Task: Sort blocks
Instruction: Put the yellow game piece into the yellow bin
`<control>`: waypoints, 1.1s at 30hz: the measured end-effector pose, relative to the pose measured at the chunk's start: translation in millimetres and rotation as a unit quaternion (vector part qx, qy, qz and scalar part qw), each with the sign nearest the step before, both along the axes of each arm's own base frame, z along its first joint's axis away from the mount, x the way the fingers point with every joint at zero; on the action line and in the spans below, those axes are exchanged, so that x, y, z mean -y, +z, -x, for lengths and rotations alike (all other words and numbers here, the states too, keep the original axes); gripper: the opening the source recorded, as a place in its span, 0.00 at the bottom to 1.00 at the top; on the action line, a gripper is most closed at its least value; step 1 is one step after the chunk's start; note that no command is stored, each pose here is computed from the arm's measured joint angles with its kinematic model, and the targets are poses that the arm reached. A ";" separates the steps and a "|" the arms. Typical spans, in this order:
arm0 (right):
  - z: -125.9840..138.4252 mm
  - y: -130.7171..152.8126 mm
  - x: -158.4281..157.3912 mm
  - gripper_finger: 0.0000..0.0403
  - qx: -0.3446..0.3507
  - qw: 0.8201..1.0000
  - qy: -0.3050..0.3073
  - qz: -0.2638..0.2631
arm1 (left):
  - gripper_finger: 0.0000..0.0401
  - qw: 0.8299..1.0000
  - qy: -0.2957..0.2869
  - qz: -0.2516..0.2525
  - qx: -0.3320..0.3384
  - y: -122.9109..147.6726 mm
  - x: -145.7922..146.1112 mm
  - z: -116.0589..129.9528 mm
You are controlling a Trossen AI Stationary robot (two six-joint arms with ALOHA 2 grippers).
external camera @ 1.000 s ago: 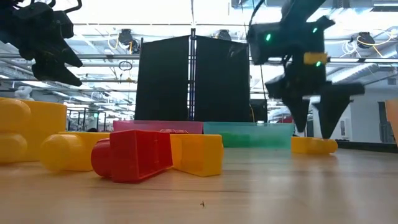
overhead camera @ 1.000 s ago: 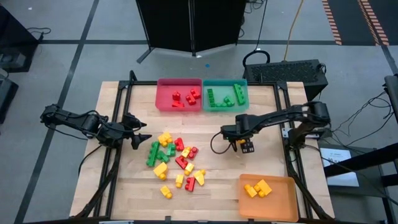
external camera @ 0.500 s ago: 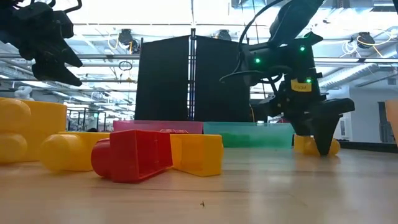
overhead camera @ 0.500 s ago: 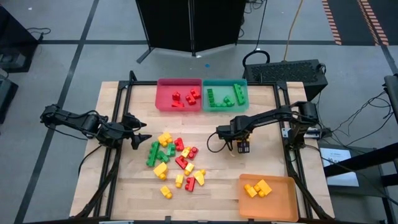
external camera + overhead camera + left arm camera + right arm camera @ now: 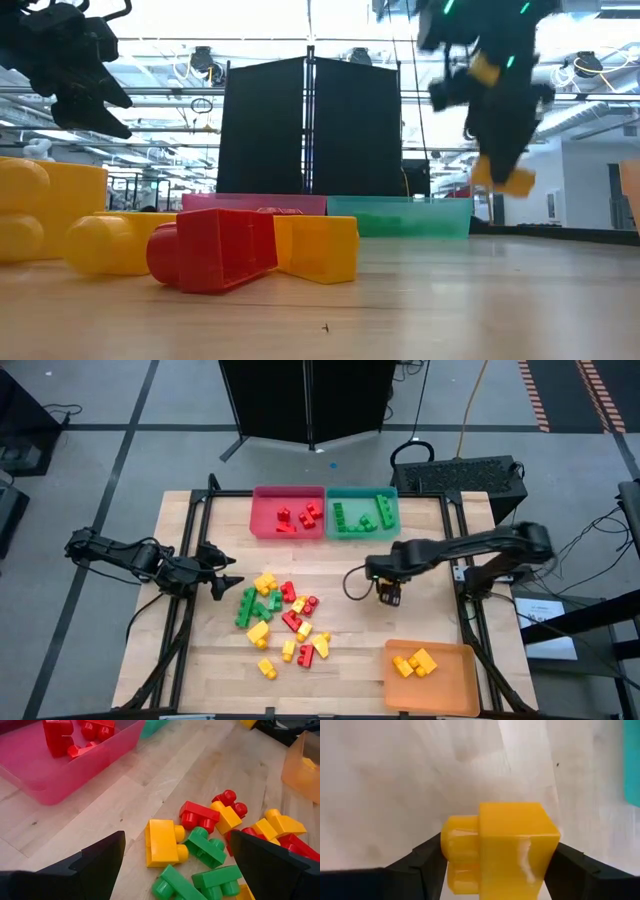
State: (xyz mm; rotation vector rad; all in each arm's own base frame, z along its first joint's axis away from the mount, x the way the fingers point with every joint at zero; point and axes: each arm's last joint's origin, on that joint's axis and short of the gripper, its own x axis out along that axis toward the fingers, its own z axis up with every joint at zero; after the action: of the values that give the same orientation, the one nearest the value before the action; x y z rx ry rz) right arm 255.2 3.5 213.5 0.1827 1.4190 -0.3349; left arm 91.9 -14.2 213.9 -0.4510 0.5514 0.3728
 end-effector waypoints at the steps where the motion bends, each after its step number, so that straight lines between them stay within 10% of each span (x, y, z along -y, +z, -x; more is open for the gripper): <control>1: 3.8 8.0 -4.0 0.62 0.019 1.000 -0.011 -0.004 | 0.90 1.000 0.000 0.000 0.000 0.0 0.0 0.0; 17: 55.2 47.8 -147.8 0.62 0.134 0.966 -0.018 -0.218 | 0.90 1.000 0.000 0.000 0.000 0.0 0.0 0.0; 27: 80.9 24.4 -195.5 0.62 0.061 0.969 -0.086 -0.225 | 0.90 1.000 0.000 -0.001 0.000 0.0 0.0 0.0; 33: 77.8 5.4 -204.4 0.94 0.017 0.970 -0.124 -0.208 | 0.90 1.000 0.001 0.000 0.000 0.0 -0.1 0.0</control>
State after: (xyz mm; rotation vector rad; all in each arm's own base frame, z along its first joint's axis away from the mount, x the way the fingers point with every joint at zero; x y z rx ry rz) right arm 177.4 207.8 218.9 0.7102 1.4222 -0.2322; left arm 91.9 -14.2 213.9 -0.4507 0.5505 0.3746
